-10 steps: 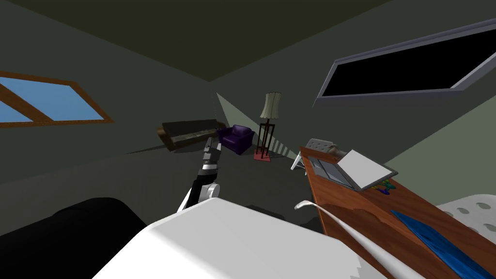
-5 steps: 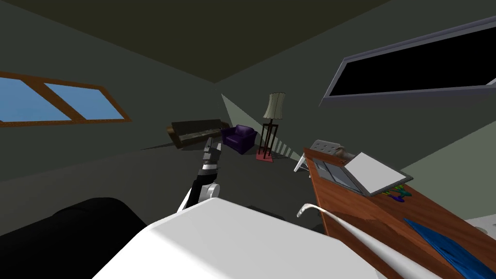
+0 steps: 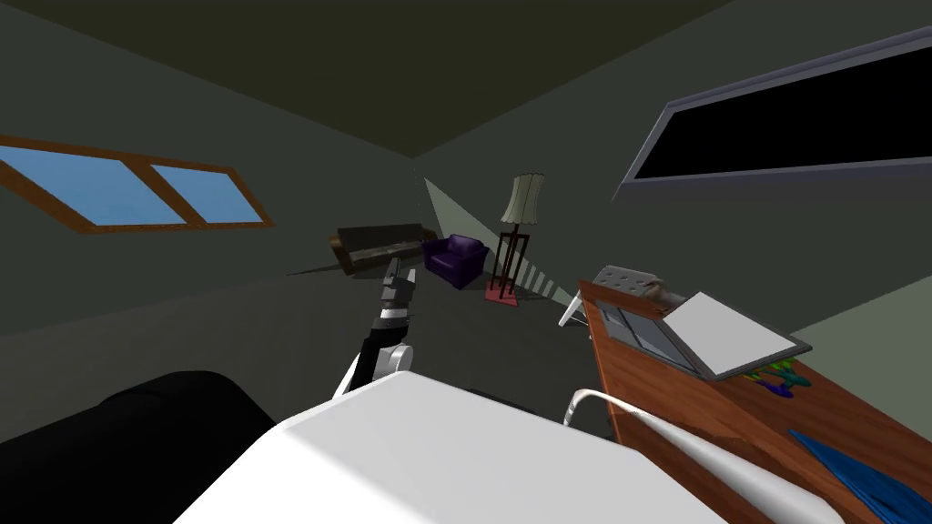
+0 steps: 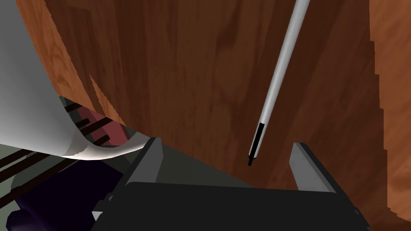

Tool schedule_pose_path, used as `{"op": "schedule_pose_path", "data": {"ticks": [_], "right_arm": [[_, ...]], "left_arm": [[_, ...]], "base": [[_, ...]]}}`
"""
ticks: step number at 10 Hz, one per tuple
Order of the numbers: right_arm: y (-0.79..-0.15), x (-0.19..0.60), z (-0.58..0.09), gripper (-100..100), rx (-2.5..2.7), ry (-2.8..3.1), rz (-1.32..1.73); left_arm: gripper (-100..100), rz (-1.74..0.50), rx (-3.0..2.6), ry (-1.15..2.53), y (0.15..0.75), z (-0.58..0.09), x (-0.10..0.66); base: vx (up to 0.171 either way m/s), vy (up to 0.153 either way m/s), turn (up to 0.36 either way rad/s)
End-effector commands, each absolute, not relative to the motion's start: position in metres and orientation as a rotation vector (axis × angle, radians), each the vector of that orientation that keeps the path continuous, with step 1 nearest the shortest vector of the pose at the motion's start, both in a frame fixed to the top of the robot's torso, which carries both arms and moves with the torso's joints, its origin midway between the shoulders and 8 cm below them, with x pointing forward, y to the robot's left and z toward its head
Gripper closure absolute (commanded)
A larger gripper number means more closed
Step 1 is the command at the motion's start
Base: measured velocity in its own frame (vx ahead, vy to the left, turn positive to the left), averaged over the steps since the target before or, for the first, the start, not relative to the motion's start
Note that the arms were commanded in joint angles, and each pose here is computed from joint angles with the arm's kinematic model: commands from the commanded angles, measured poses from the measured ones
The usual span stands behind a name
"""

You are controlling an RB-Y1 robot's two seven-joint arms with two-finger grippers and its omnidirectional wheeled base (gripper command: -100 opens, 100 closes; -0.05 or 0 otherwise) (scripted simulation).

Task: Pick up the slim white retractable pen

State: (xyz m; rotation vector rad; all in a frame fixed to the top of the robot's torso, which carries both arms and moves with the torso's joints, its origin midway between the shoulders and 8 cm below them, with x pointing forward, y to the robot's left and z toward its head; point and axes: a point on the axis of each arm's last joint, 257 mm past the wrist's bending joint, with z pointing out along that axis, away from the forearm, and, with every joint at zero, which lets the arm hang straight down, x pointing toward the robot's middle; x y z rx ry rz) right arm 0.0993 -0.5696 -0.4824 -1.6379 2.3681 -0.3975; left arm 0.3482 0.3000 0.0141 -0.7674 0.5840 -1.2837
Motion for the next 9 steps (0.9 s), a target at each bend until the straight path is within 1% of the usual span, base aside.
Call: {"op": "schedule_pose_path", "data": {"ticks": [1,3,5,8,9], "right_arm": [[-0.5683,0.1005,-0.4821,-100,-1.606,2.374,-0.398],[-0.5657,0.1031,-0.4813,-100,-1.529,2.401,-0.381],[-0.5666,0.0989,-0.4817,-100,-1.580,2.375,-0.412],[-0.5640,0.1020,-0.4807,-100,-1.463,2.419,-0.390],[-0.5669,0.0947,-0.4812,-100,-1.531,2.401,-0.420]], "left_arm": [[0,-1.284,-0.767,0.584,0.3000,0.0141,0.3482],[0,-1.284,-0.767,0.584,0.3000,0.0141,0.3482],[0,-1.284,-0.767,0.584,0.2999,0.0142,0.3483],[0,-1.284,-0.767,0.584,0.3000,0.0141,0.3482],[0,-1.284,-0.767,0.584,0.3000,0.0141,0.3482]], "base": [[-0.050,-0.004,-0.055],[0.000,0.012,-0.017],[-0.079,-0.003,0.260],[-0.019,-0.003,-0.008],[-0.058,0.000,0.314]]}}
